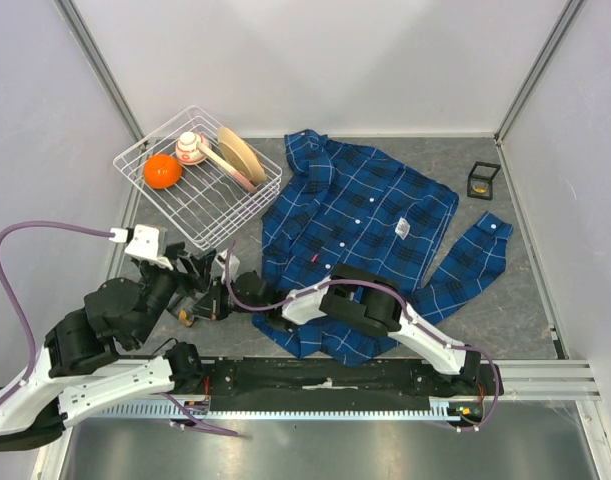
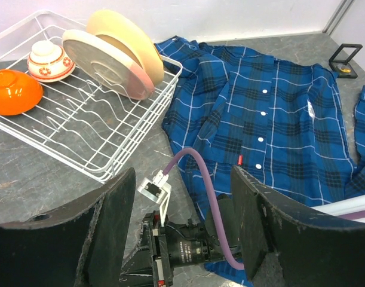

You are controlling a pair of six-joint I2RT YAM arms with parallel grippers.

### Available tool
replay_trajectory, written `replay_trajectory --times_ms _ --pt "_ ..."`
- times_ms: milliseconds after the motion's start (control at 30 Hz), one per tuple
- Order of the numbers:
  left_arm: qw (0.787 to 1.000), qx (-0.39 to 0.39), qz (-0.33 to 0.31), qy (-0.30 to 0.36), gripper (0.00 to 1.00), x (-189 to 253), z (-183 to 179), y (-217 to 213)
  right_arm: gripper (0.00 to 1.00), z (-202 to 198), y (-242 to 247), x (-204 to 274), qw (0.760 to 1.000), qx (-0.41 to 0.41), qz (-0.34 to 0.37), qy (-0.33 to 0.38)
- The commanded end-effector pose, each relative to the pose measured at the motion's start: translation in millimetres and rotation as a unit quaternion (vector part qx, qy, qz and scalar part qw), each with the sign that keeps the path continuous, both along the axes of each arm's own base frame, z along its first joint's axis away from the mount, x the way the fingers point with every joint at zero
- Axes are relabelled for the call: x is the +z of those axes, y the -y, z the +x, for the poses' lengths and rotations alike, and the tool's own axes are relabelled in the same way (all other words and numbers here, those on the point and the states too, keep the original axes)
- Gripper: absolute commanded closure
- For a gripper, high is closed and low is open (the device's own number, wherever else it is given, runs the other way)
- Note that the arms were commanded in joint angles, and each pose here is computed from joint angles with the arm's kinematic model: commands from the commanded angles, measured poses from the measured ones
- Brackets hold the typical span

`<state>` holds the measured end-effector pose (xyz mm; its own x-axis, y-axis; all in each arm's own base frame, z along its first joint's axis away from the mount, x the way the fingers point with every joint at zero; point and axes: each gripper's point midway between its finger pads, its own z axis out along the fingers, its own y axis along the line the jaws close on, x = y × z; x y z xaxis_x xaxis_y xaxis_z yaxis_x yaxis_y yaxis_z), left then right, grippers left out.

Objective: Remove the brooch from the garment

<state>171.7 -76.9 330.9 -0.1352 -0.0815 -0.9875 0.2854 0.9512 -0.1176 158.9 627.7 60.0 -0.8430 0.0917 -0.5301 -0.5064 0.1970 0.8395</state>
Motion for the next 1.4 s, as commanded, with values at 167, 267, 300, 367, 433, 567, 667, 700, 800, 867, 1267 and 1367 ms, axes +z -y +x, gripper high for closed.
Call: replay_trajectory --times_ms 167,267,300,367,433,567,667,700,800,867,1267,1367 --pt "1.0 0.008 -0.022 0.006 0.29 6.9 4.3 6.0 1.0 8.8 -11.0 7.8 1.0 -0.007 0.023 0.013" --pt "1.0 0.007 -0.023 0.005 0.29 6.1 4.1 6.0 1.0 12.9 -10.8 3.2 1.0 -0.01 0.021 0.009" --pt "1.0 0.008 -0.022 0.005 0.29 5.9 4.3 6.1 1.0 14.2 -11.3 3.8 1.0 -0.011 0.022 0.01" --pt "1.0 0.007 -0.023 0.005 0.29 5.9 4.2 6.4 1.0 15.3 -11.5 1.9 1.0 -0.012 0.02 0.007" --pt "1.0 0.005 -0.022 0.004 0.29 5.1 4.2 7.4 1.0 17.1 -12.0 1.9 1.0 -0.012 0.022 0.008" --pt "1.0 0.003 -0.019 0.003 0.29 4.4 4.4 8.9 1.0 21.0 -11.5 3.1 1.0 -0.015 0.026 0.005" --pt "1.0 0.002 -0.019 0.002 0.29 4.5 4.6 9.7 1.0 23.3 -10.7 2.8 0.999 -0.015 0.032 -0.001" --pt "1.0 0.003 -0.019 0.003 0.29 4.8 4.7 9.5 1.0 24.0 -9.5 0.5 0.999 -0.015 0.033 -0.005" --pt "1.0 0.002 -0.018 0.003 0.29 3.9 4.7 10.3 1.0 25.9 -8.5 2.8 0.999 -0.013 0.047 -0.015" --pt "1.0 0.0 -0.021 0.003 0.29 5.1 4.5 10.9 1.0 26.5 -8.0 2.7 0.999 -0.013 0.049 -0.015" --pt "1.0 -0.007 -0.022 -0.001 0.29 3.0 3.9 14.5 0.98 28.9 -10.9 -0.8 0.999 -0.012 0.046 -0.019" --pt "1.0 -0.008 -0.022 -0.001 0.29 3.1 4.0 15.3 0.98 29.9 -11.8 -2.7 0.999 -0.014 0.042 -0.018"
